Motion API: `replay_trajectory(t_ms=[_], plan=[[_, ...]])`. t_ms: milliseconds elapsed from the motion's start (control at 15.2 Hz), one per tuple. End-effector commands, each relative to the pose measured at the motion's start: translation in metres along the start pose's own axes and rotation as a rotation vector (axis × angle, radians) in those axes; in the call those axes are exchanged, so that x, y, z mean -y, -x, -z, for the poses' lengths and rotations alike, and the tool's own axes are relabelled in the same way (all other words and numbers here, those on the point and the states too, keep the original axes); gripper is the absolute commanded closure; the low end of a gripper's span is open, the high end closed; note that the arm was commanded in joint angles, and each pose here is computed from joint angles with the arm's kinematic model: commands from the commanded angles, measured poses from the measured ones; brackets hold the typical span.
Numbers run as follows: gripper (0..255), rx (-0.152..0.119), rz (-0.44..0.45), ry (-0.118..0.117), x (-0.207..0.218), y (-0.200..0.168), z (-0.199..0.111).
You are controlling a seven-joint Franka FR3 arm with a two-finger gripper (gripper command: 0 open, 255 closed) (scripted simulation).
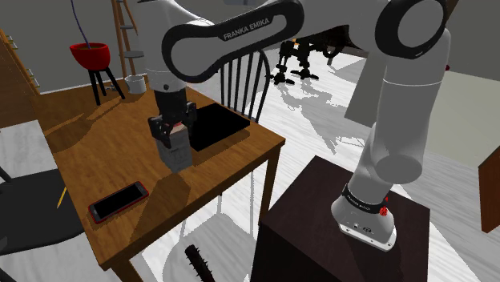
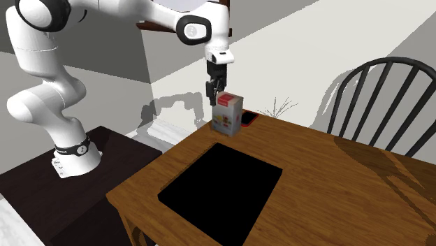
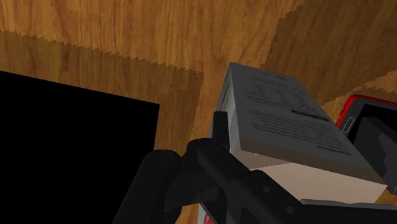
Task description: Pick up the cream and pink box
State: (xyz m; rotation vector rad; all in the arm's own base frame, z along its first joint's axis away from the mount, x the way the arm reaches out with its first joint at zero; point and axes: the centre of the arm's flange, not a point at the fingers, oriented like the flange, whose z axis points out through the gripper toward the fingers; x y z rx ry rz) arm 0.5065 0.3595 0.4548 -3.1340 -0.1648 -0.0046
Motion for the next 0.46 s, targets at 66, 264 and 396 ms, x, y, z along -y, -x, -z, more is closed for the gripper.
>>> replay_trajectory(t_ms=[66,264,396], plan=[[255,-0.001,0.0,0.0,0.001,0.0,0.016],[255,-0.001,0.0,0.0,0.001,0.0,0.032],[255,-0.001,0.0,0.0,0.001,0.0,0.033]])
